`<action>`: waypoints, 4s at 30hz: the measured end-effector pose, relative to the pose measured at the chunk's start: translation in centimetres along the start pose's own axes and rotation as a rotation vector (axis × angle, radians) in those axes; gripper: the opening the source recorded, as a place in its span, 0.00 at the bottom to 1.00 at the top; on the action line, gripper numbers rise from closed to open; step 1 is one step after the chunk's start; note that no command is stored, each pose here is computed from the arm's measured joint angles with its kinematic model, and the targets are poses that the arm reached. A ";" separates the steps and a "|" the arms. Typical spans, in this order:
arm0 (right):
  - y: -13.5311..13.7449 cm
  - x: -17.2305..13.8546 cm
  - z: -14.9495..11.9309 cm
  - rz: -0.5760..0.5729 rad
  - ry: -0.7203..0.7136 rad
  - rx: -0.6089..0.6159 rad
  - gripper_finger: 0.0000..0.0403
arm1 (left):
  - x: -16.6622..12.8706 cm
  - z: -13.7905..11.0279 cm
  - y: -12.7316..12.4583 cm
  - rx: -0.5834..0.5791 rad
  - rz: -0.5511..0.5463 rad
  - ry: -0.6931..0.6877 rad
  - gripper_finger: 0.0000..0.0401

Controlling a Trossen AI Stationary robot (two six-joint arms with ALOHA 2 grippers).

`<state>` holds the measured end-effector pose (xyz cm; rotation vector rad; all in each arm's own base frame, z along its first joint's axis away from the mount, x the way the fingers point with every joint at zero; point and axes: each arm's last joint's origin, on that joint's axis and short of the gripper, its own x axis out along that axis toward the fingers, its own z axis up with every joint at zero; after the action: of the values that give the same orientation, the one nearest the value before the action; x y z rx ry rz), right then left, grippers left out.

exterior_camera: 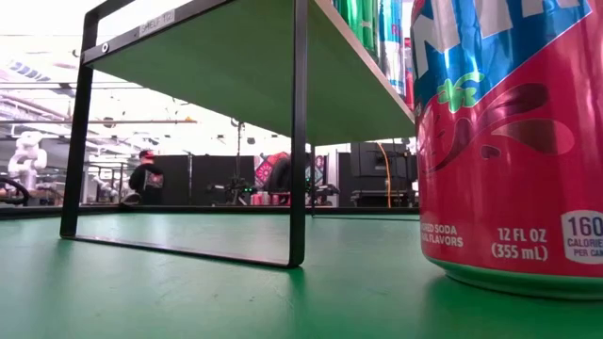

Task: Sort soda cans
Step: Put the red soda can on the shelf and align it with the bottom red soda can

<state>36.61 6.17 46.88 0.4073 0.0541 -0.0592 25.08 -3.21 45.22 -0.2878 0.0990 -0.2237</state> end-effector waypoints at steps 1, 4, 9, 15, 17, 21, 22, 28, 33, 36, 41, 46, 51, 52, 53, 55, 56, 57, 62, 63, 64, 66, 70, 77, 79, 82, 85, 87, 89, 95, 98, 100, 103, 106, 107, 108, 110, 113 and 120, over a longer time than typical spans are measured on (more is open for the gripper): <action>0.0 0.0 0.0 -0.001 0.001 0.004 0.86 | 0.0 0.0 0.0 0.000 0.000 0.000 0.68; -0.1 0.0 -0.1 -0.008 0.015 0.016 0.89 | 0.0 0.0 0.0 0.001 0.000 0.001 0.68; -0.3 -0.2 -0.4 -0.027 0.054 0.034 0.93 | 0.0 -0.3 0.0 0.002 0.003 0.021 0.68; -0.1 -1.1 0.1 0.012 0.076 0.081 0.94 | -0.2 0.2 -0.3 -0.034 -0.015 -0.023 0.68; -0.1 -1.3 0.3 0.016 0.075 0.081 0.94 | -0.4 0.4 -0.4 -0.031 -0.023 -0.037 0.68; -0.1 -1.5 0.2 0.012 0.090 0.078 0.94 | -0.5 0.4 -0.4 -0.029 -0.045 -0.033 0.68; -0.1 -1.7 0.3 0.012 0.095 0.074 0.94 | -0.5 0.4 -0.5 -0.030 -0.052 -0.030 0.68; -0.3 -3.1 0.7 -0.003 0.134 0.061 0.94 | -0.7 0.5 -1.2 -0.026 -0.098 -0.033 0.68; -0.6 -4.8 1.2 -0.036 0.167 0.052 0.94 | -0.8 0.5 -1.9 0.025 -0.144 -0.037 0.68; -0.7 -5.9 1.7 -0.039 0.178 0.050 0.94 | -0.7 0.3 -2.1 0.056 -0.141 -0.036 0.68; -0.7 -7.6 2.6 -0.028 0.166 0.054 0.94 | -0.2 -1.0 -2.0 0.070 -0.125 0.009 0.68; -0.5 -9.1 3.5 -0.004 0.127 0.070 0.94 | 0.1 -1.9 -2.2 0.124 -0.110 0.019 0.68; 0.1 -10.3 4.1 0.032 0.101 0.084 0.94 | 0.6 -3.3 -2.4 0.163 -0.081 0.037 0.68; 0.2 -10.5 4.1 0.038 0.101 0.089 0.94 | 0.7 -3.5 -2.6 0.176 -0.085 0.030 0.68; 0.3 -10.6 4.1 0.044 0.101 0.093 0.94 | 0.7 -3.7 -2.9 0.184 -0.088 0.021 0.68; 0.6 -10.8 4.1 0.056 0.104 0.098 0.94 | 0.9 -4.5 -3.2 0.195 -0.094 0.010 0.68; 0.8 -11.0 4.1 0.062 0.105 0.098 0.94 | 1.0 -5.0 -3.4 0.202 -0.096 0.006 0.68; 0.9 -11.0 4.0 0.068 0.108 0.097 0.94 | 1.2 -5.5 -3.5 0.207 -0.095 0.007 0.68; 1.4 -11.1 3.7 0.087 0.120 0.095 0.94 | 1.7 -8.1 -3.9 0.242 -0.055 0.040 0.68; 1.5 -11.0 3.6 0.088 0.123 0.099 0.94 | 1.7 -8.8 -3.9 0.245 -0.047 0.054 0.68; 1.6 -10.9 3.5 0.088 0.125 0.103 0.94 | 1.8 -9.4 -3.9 0.246 -0.041 0.065 0.68; 1.8 -10.9 3.4 0.093 0.131 0.110 0.94 | 1.9 -10.3 -4.0 0.251 -0.034 0.083 0.68; 2.1 -11.1 3.3 0.101 0.133 0.109 0.94 | 1.9 -11.0 -4.2 0.264 -0.012 0.075 0.68; 2.4 -11.1 3.4 0.083 0.090 0.092 0.94 | 2.0 -11.5 -4.4 0.299 0.028 0.032 0.68; 2.4 -11.1 3.6 0.090 0.074 0.087 0.94 | 2.0 -11.9 -4.3 0.306 0.042 0.056 0.68; 2.5 -11.1 3.7 0.095 0.065 0.080 0.94 | 2.0 -12.1 -4.3 0.313 0.045 0.069 0.68; 2.4 -11.1 3.7 0.089 0.062 0.080 0.94 | 1.9 -12.3 -4.2 0.325 0.053 0.099 0.68; 2.4 -11.1 3.7 0.072 0.053 0.081 0.94 | 2.0 -13.2 -3.9 0.341 0.053 0.101 0.68; 2.4 -11.1 3.7 0.072 0.051 0.081 0.94 | 2.1 -14.1 -3.6 0.334 0.048 0.070 0.68; 2.4 -11.1 4.0 0.062 0.018 0.089 0.94 | 2.0 -15.4 -3.5 0.281 0.038 -0.056 0.68; 2.5 -11.1 4.1 0.066 0.003 0.093 0.94 | 1.9 -16.0 -3.2 0.265 0.038 -0.054 0.68; 2.5 -11.0 4.2 0.067 -0.006 0.095 0.94 | 1.9 -16.7 -3.1 0.259 0.039 -0.038 0.68; 2.5 -10.8 4.1 0.051 -0.010 0.094 0.94 | 1.8 -17.6 -2.9 0.264 0.036 -0.017 0.68; 2.6 -10.4 3.9 0.046 -0.005 0.094 0.94 | 1.6 -18.2 -2.7 0.259 0.034 -0.033 0.68; 2.6 -10.3 3.7 0.045 -0.001 0.095 0.94 | 1.6 -18.3 -2.6 0.258 0.035 -0.036 0.68; 2.6 -10.0 3.6 0.042 0.004 0.101 0.94 | 1.6 -18.4 -2.5 0.259 0.037 -0.036 0.68; 2.6 -9.8 3.4 0.041 0.006 0.111 0.94 | 1.6 -18.5 -2.5 0.265 0.040 -0.037 0.68; 2.7 -9.3 3.1 0.037 0.015 0.122 0.94 | 1.6 -18.5 -2.5 0.273 0.041 -0.040 0.69; 2.7 -9.1 3.0 0.034 0.017 0.135 0.94 | 2.1 -19.1 -2.4 0.290 0.043 -0.019 0.71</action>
<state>27.85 7.90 51.28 0.5436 0.0601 -0.0255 24.21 -11.15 27.57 0.0004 0.0528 -0.1894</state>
